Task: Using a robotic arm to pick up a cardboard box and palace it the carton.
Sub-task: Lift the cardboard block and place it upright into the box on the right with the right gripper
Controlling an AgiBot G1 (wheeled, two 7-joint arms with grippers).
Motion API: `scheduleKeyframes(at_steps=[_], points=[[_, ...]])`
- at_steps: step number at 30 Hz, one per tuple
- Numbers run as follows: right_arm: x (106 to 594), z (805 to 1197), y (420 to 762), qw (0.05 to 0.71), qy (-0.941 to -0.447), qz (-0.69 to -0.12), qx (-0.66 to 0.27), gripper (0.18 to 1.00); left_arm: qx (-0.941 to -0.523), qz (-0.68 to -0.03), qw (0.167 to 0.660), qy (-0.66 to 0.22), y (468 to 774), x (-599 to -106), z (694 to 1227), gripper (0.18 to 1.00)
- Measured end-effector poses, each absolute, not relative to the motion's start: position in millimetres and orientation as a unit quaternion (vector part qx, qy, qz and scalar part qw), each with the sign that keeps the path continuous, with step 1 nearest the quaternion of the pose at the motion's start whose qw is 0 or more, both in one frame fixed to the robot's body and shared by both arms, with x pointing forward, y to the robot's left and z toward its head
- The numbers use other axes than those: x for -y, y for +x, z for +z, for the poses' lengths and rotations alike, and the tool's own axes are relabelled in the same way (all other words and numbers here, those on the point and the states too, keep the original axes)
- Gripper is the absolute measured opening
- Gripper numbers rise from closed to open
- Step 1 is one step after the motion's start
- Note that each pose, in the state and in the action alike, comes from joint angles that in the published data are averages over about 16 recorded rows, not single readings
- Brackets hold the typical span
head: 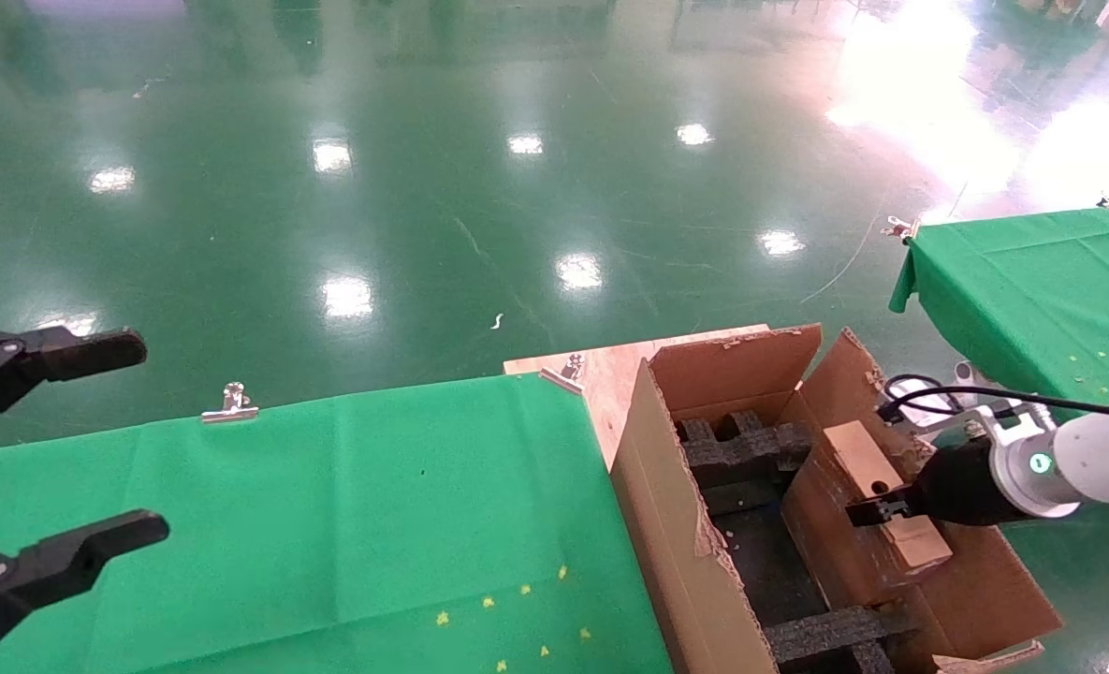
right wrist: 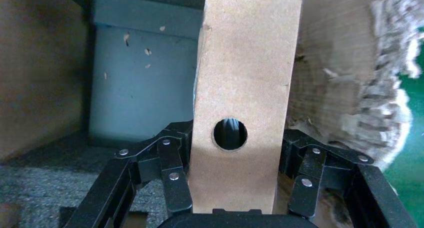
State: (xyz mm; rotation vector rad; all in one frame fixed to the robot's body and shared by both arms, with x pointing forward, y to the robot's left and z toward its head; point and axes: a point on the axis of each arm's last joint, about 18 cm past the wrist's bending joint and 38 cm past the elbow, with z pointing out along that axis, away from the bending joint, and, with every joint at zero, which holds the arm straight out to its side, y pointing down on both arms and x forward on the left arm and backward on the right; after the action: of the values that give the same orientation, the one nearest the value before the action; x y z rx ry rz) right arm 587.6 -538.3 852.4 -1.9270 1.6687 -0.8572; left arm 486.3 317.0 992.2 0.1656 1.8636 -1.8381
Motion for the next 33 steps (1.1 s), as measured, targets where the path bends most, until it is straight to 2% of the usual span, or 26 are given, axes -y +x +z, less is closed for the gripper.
scheduleKeyframes(at_steps=[33], points=[[541,807,617,0.179,-0.723,-0.294,-0.599,0.303,-0.687,-0.677,0.257,0.061,486,-317,992,1.001]])
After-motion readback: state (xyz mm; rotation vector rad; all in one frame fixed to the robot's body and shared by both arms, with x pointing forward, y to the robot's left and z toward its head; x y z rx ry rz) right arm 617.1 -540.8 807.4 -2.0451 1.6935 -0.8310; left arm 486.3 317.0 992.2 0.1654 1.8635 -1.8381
